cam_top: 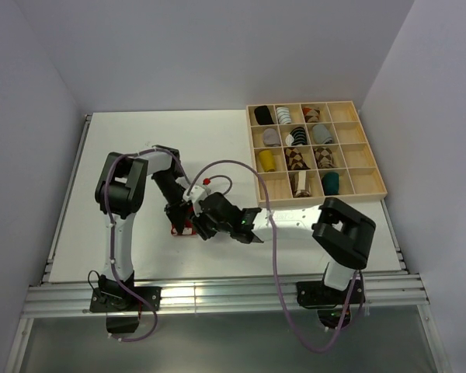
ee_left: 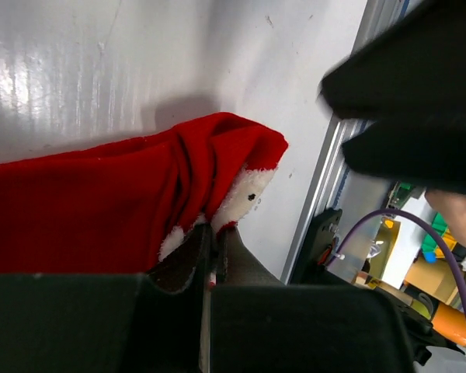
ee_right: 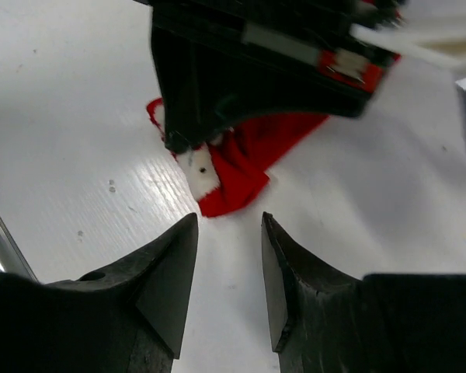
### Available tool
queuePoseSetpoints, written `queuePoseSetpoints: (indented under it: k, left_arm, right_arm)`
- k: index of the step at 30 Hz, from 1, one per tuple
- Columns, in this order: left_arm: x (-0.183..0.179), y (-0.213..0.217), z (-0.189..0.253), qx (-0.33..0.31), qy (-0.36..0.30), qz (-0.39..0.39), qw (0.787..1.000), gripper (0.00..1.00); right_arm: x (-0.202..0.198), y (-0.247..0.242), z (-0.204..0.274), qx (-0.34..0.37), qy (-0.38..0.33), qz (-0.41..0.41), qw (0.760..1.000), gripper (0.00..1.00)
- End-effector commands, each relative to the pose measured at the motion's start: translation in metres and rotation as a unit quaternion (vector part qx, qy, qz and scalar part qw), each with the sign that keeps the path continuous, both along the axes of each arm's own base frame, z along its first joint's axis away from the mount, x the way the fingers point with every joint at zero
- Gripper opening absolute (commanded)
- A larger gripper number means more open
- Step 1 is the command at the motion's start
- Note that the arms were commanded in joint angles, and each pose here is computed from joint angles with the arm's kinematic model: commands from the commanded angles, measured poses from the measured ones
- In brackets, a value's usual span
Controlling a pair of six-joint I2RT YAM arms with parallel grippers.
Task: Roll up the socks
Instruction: Roll the sock at the center of the board.
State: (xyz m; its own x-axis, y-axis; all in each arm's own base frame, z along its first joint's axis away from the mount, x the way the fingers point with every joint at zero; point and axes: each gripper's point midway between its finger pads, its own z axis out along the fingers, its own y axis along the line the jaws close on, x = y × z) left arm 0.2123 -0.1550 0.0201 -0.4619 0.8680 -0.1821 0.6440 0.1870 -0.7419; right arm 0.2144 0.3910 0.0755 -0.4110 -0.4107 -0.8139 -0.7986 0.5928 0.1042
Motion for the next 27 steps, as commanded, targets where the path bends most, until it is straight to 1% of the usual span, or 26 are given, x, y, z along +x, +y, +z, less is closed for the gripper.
queuePoseSetpoints:
  k: [1,5,15,27]
  left_arm:
    - [0.006,0.005,-0.017,0.006,-0.018,-0.023,1.0,0.0]
    - [0.005,0.005,-0.018,0.007,-0.016,-0.022,1.0,0.0]
    - [0.008,0.003,-0.02,0.005,-0.013,-0.019,1.0,0.01]
    - [0.007,0.002,-0.019,0.001,-0.013,-0.019,1.0,0.01]
  right_arm:
    - [0.009,0.033,0.027,0.021,-0.061,0.044,0.997,0.46]
    - [-0.004,0.045,0.015,-0.008,-0.068,0.076,0.995,0.47]
    - [-0.017,0.052,-0.009,-0.041,-0.075,0.105,0.991,0.47]
    - [0.002,0.056,-0.032,-0.085,-0.117,0.078,0.986,0.41]
